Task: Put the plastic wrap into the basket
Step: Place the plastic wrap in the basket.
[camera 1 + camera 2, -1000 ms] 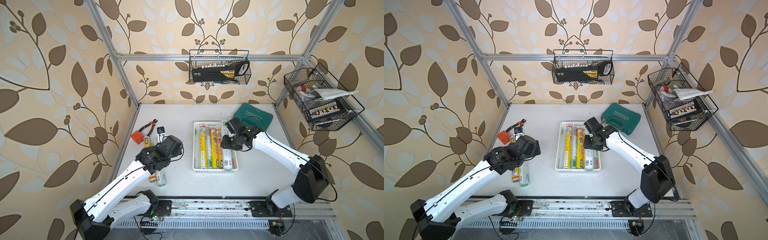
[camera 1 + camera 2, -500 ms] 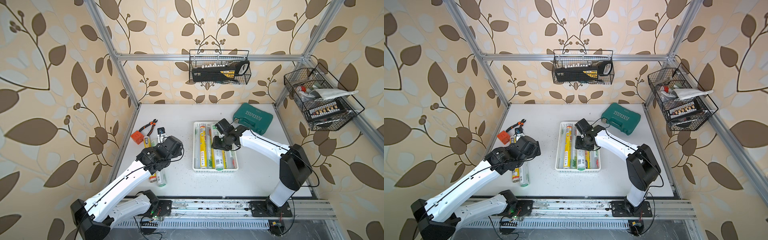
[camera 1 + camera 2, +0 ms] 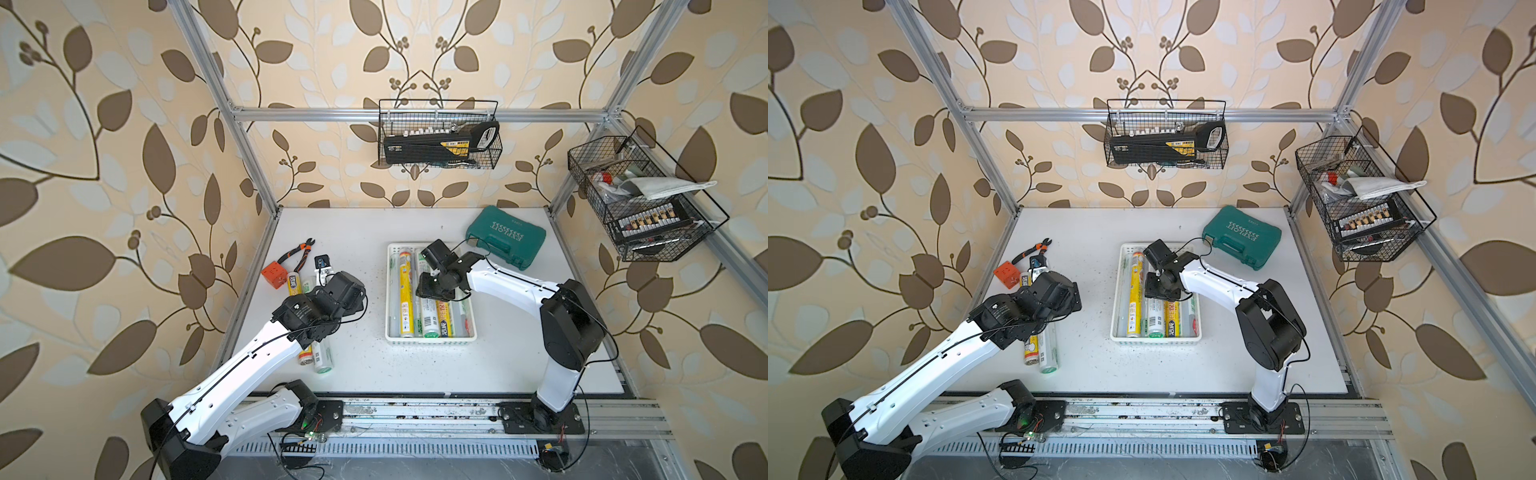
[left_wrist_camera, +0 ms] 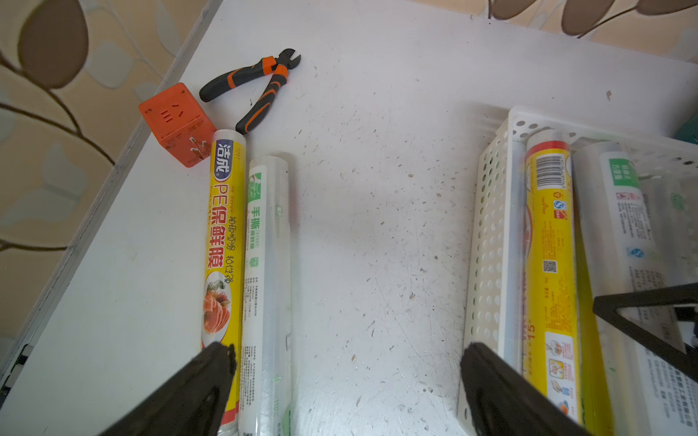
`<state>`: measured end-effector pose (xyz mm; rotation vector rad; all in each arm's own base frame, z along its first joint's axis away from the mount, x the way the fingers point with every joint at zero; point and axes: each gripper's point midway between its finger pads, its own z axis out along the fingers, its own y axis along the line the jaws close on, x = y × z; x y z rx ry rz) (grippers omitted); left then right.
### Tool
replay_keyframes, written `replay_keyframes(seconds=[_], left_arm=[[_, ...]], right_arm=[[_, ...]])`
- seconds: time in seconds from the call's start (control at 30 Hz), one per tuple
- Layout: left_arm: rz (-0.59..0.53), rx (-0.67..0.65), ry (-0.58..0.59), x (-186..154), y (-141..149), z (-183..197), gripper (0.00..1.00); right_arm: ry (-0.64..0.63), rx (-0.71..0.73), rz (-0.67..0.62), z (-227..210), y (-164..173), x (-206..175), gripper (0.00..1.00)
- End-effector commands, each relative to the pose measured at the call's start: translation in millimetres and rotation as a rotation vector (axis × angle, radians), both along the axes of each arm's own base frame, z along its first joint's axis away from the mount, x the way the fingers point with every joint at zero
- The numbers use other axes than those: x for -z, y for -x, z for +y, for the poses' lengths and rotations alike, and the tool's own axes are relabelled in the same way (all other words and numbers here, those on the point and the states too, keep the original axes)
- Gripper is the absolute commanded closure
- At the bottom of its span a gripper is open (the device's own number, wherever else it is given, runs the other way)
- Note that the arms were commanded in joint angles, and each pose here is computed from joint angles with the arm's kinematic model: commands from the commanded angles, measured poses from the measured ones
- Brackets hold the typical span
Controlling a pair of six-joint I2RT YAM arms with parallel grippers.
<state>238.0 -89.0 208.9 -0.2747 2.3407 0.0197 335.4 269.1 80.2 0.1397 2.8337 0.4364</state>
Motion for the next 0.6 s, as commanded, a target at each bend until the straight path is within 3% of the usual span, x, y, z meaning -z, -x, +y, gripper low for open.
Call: replay_keyframes(seconds=[0.0,0.2,0.37,0.4,0.57], left_arm=[[-0.008,-0.015,0.004,-0.4,-3.1,2.7,0.01],[-0.001,-0.014,0.007,1.5,-3.9,1.1,0.01],[0.005,-0.016,0.006,3.5,-3.1,1.9,0.01],[0.007,-0.016,0.007,3.9,-3.0,1.7,0.01],[0.012,-0.017,0.012,4.9,-3.1,1.3,0.01]], right_arm=[[-0.035,-0.008,-0.051,15.2,-13.8,-15.3,0.63],[-0.034,-0.010,-0.051,13.6,-8.2,-13.2,0.47],[-0.038,-0.036,-0.068,12.4,-0.5,-23.9,0.30],[-0.041,-0.035,-0.076,11.2,0.7,-27.5,0.23],[-0.061,-0.037,-0.113,5.7,6.7,-49.6,0.19]])
